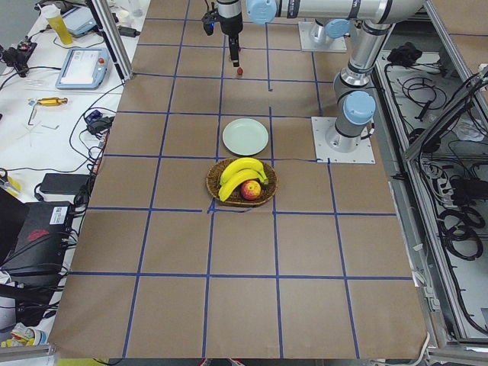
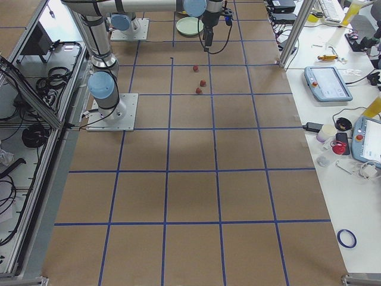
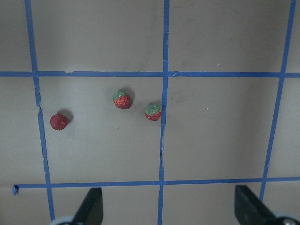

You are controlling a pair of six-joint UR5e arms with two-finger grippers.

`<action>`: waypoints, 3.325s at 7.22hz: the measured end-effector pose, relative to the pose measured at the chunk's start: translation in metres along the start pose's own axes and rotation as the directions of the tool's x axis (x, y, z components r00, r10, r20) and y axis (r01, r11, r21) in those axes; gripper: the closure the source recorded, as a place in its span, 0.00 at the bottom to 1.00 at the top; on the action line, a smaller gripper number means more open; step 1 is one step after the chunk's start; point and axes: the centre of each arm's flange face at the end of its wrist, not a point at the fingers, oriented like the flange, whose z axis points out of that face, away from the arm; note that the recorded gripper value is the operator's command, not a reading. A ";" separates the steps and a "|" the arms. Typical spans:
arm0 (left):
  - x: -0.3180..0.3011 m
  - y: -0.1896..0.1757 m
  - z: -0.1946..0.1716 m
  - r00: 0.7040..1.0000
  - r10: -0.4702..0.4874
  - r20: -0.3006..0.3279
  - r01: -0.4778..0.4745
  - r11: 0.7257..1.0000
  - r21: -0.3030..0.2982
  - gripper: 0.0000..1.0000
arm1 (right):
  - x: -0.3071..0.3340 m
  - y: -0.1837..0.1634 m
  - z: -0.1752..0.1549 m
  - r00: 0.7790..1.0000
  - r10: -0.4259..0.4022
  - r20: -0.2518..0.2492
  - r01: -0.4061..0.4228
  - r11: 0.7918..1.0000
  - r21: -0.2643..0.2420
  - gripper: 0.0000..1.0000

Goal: Collect all strawberries into plate

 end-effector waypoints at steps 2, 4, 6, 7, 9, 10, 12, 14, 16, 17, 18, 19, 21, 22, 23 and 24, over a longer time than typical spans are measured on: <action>0.000 -0.005 0.000 1.000 0.000 -0.002 0.000 0.999 0.039 0.00 | -0.002 0.000 0.004 1.000 -0.005 0.002 0.005 1.000 -0.011 0.00; 0.001 -0.008 0.014 1.000 -0.001 0.000 0.001 1.000 0.021 0.00 | -0.003 -0.001 0.015 1.000 -0.006 0.001 0.006 1.000 -0.029 0.00; 0.001 -0.008 0.030 1.000 -0.003 0.003 0.003 1.000 -0.005 0.00 | -0.004 -0.001 0.040 1.000 -0.013 -0.001 0.012 0.998 -0.066 0.00; 0.001 -0.009 0.036 1.000 -0.004 0.003 0.004 1.000 -0.017 0.00 | -0.006 -0.005 0.059 1.000 -0.023 -0.001 0.023 0.997 -0.077 0.00; 0.001 -0.014 0.046 1.000 -0.007 0.006 0.007 0.999 -0.039 0.00 | -0.018 -0.022 0.108 0.997 -0.072 0.001 0.072 0.996 -0.053 0.00; 0.001 -0.016 0.050 1.000 -0.008 0.007 0.008 0.999 -0.046 0.00 | -0.028 -0.030 0.130 0.994 -0.113 0.000 0.113 0.993 -0.041 0.07; 0.001 -0.018 0.058 1.000 -0.006 0.008 0.007 0.998 -0.062 0.00 | -0.042 -0.040 0.160 0.986 -0.168 0.000 0.168 0.985 -0.034 0.10; 0.002 -0.020 0.065 1.000 -0.004 0.009 0.005 0.997 -0.075 0.00 | -0.059 -0.048 0.207 0.974 -0.228 0.008 0.228 0.972 -0.053 0.15; 0.002 -0.023 0.071 1.000 -0.004 0.011 0.004 0.996 -0.084 0.00 | -0.072 -0.045 0.249 0.965 -0.260 0.027 0.261 0.964 -0.056 0.16; 0.001 -0.024 0.072 1.000 -0.004 0.013 0.005 0.996 -0.088 0.00 | -0.074 -0.044 0.261 0.960 -0.277 0.033 0.279 0.959 -0.061 0.16; 0.001 -0.025 0.074 1.000 -0.004 0.014 0.005 0.996 -0.090 0.00 | -0.075 -0.044 0.268 0.956 -0.291 0.035 0.293 0.954 -0.066 0.16; 0.001 -0.025 0.075 1.000 -0.003 0.016 0.005 0.996 -0.092 0.00 | -0.075 -0.044 0.273 0.952 -0.306 0.033 0.307 0.949 -0.072 0.23; 0.001 -0.027 0.078 1.000 -0.002 0.019 0.004 0.995 -0.098 0.00 | -0.075 -0.045 0.280 0.944 -0.328 0.030 0.329 0.941 -0.084 0.91; 0.001 -0.027 0.079 1.000 -0.002 0.022 0.004 0.995 -0.101 0.00 | -0.075 -0.045 0.282 0.943 -0.331 0.030 0.333 0.939 -0.088 1.00; 0.001 -0.027 0.081 1.000 -0.002 0.024 0.004 0.995 -0.103 0.00 | -0.075 -0.046 0.283 0.942 -0.334 0.029 0.335 0.938 -0.089 1.00; 0.001 -0.027 0.082 1.000 -0.001 0.026 0.004 0.994 -0.105 0.00 | -0.075 -0.047 0.281 0.942 -0.335 0.027 0.336 0.938 -0.085 1.00</action>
